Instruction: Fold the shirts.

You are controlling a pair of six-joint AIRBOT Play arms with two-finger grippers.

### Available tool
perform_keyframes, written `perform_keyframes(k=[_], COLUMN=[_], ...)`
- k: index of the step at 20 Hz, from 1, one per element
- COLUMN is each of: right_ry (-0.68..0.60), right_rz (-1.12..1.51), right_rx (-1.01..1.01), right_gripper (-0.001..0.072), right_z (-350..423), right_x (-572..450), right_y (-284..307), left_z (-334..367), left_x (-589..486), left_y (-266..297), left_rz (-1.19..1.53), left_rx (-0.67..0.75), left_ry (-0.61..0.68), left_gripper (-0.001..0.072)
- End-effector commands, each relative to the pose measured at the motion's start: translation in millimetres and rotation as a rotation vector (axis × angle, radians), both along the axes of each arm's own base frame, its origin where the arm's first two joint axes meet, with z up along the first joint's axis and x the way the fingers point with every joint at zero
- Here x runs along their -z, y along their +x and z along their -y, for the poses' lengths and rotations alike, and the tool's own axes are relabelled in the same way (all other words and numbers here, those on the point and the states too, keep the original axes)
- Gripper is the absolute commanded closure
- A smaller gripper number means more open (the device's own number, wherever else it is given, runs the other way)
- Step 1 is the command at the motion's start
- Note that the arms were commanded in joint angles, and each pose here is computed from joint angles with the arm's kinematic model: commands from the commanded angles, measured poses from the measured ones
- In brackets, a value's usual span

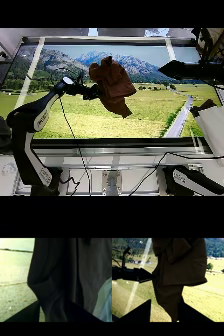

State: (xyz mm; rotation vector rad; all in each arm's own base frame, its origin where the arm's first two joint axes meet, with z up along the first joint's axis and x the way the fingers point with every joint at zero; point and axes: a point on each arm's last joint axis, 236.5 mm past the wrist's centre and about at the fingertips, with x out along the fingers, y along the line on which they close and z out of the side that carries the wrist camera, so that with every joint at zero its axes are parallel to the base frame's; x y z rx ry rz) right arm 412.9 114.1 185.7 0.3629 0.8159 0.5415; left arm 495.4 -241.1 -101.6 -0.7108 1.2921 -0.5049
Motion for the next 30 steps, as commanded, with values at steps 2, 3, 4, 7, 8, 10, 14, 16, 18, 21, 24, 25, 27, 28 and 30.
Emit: perform_keyframes(k=[2, 3, 4, 7, 8, 10, 14, 16, 18, 21, 24, 25, 27, 28, 30], right_ry=[-0.052, -0.043, -0.025, 0.154, 0.221, 0.300, 0.345, 0.371, 0.402, 0.384, 0.340, 0.330, 0.320, 0.324, 0.334], right_rz=[-0.066, -0.102, -0.132, -0.226, -0.244, -0.272, -0.352, -0.404, -0.437, -0.469, -0.429, -0.426, -0.448, -0.470, -0.507], right_rx=[-0.077, -0.049, -0.022, 0.102, 0.145, 0.218, 0.293, 0.335, 0.399, 0.414, 0.427, 0.429, 0.420, 0.413, 0.406], right_gripper=[0.0311, 0.0310, 0.0309, 0.0307, 0.0307, 0.0307, 0.0307, 0.0307, 0.0310, 0.0311, 0.0311, 0.0311, 0.0312, 0.0311, 0.0311], right_z=[-52, -61, -69, -97, -105, -117, -141, -148, -150, -151, -138, -131, -116, -109, -97], right_x=[50, 69, 88, 128, 135, 150, 191, 211, 226, 246, 251, 252, 255, 256, 257], right_y=[-16, -17, -17, -12, -7, 5, 13, 15, 21, 19, 26, 28, 29, 28, 25], left_z=[3, 2, 2, 6, 10, 21, 57, 75, 90, 104, 101, 100, 98, 97, 97], left_x=[-1, -1, -1, -4, -6, -10, -17, -16, -15, -14, -13, -12, -11, -10, -10], left_y=[14, 16, 16, 11, 7, -10, -59, -67, -74, -83, -80, -80, -79, -79, -78], left_rz=[0.034, 0.038, 0.042, 0.064, 0.058, 0.024, 0.021, 0.044, 0.065, 0.097, 0.105, 0.105, 0.107, 0.114, 0.130], left_rx=[-0.050, -0.053, -0.050, -0.002, 0.016, 0.082, 0.316, 0.354, 0.380, 0.432, 0.425, 0.427, 0.428, 0.436, 0.445], left_ry=[-0.037, -0.035, -0.034, -0.040, -0.054, -0.091, -0.126, -0.118, -0.109, -0.103, -0.096, -0.092, -0.085, -0.080, -0.076], left_gripper=[0.0641, 0.0694, 0.0692, 0.0692, 0.0692, 0.0693, 0.0693, 0.0693, 0.0693, 0.0693, 0.0693, 0.0693, 0.0693, 0.0693, 0.0693])
